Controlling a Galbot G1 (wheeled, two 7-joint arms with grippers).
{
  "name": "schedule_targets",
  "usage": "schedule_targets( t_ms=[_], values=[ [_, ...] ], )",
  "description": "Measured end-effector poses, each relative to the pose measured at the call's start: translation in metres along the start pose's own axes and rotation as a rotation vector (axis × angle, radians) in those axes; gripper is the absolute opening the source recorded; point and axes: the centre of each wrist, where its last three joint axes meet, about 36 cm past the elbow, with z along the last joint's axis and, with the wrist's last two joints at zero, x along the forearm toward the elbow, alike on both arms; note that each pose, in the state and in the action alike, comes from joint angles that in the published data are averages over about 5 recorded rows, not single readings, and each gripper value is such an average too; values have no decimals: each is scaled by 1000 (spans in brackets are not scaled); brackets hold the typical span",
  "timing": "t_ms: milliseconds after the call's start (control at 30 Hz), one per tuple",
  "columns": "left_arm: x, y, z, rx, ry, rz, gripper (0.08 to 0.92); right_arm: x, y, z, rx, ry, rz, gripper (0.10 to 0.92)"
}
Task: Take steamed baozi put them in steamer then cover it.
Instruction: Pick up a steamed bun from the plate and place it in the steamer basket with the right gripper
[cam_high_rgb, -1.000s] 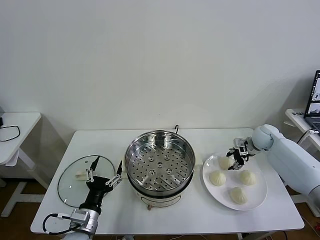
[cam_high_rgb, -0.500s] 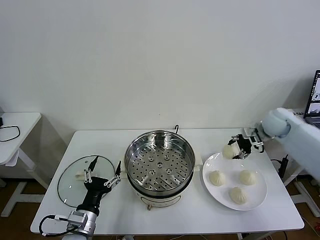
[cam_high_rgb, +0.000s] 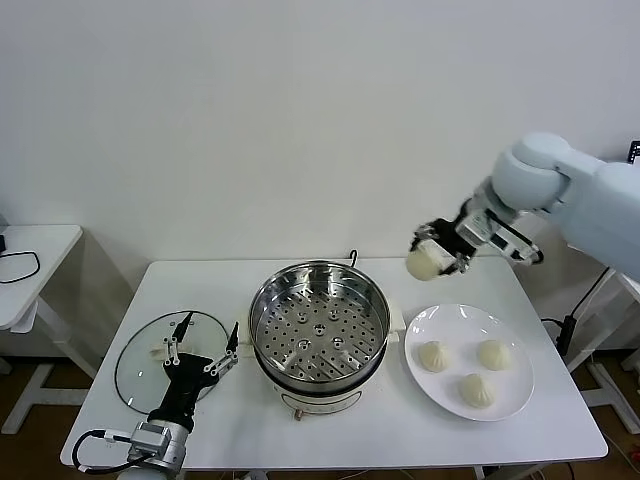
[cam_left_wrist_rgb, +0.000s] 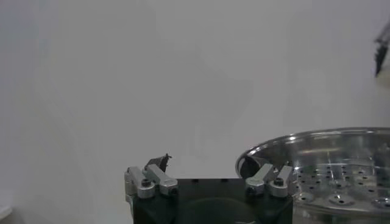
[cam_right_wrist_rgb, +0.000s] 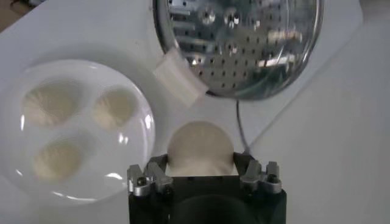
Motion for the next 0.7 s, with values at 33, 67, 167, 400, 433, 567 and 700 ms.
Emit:
schedule_targets(
  t_ms=[33,67,167,400,433,567,700],
  values=[
    [0,1,1,-1,2,-1,823,-1,-11,-5,34,-2,-5,746],
    [-1,3,1,-3,3,-3,823,-2,-21,-10,66,-3,-11,746],
    [-1,7,4,-6,9,-7,823,-9,-50,-22,151,-10,-27,746],
    [-2,18,10,-5,22,-23,823,-41,-104,-45,290,-35,-59,746],
    [-3,19,12,-5,25,-26,823,-48,-110,-47,303,-40,-63,746],
    [-3,27,17,-8,36,-38,823,-75,-129,-54,343,-61,-78,746],
    [-3,33,22,-9,47,-49,823,-101,-141,-58,360,-79,-94,746]
  ],
)
